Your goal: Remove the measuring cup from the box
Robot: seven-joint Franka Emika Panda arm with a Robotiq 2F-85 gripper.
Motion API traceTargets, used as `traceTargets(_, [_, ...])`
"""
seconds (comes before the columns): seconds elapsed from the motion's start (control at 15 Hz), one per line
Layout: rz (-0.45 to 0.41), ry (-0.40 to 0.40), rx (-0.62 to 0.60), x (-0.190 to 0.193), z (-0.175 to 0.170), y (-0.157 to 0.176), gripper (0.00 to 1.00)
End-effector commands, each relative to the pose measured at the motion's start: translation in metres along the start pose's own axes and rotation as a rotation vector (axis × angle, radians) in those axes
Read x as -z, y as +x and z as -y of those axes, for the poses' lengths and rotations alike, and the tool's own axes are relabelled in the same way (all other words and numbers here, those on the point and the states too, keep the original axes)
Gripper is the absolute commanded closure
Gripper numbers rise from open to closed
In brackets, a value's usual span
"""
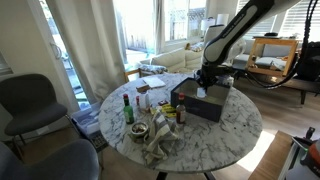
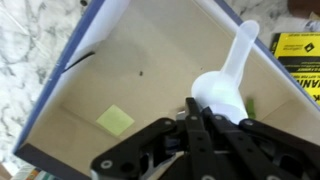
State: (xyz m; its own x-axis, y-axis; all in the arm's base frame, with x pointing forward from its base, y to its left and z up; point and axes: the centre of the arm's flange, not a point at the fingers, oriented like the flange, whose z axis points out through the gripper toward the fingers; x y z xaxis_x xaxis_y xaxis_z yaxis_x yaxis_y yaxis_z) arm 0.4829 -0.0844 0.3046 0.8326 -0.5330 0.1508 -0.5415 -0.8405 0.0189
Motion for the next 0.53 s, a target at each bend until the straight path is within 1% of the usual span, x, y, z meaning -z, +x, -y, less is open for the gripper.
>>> traceTargets(0.0, [-0.079,-0.109,-0.139,0.054,0.004,-0.059,0.99])
traceTargets(0.13, [-0.113,-0.13,-0.1,0.065,0.009,-0.058,0.99])
traceTargets(0.2, [-0.116,-0.117,-0.036,0.072,0.02,-0.063,0.99])
traceTargets(0.27, [-0.106,-0.093,0.034,0.08,0.034,-0.072,0.99])
traceTargets(0.33, [-0.076,-0.065,0.108,0.087,0.051,-0.083,0.99])
traceTargets(0.4, [-0.063,-0.046,0.156,0.091,0.064,-0.093,0.99])
traceTargets(0.47, [-0.025,-0.031,0.2,0.091,0.076,-0.104,0.99])
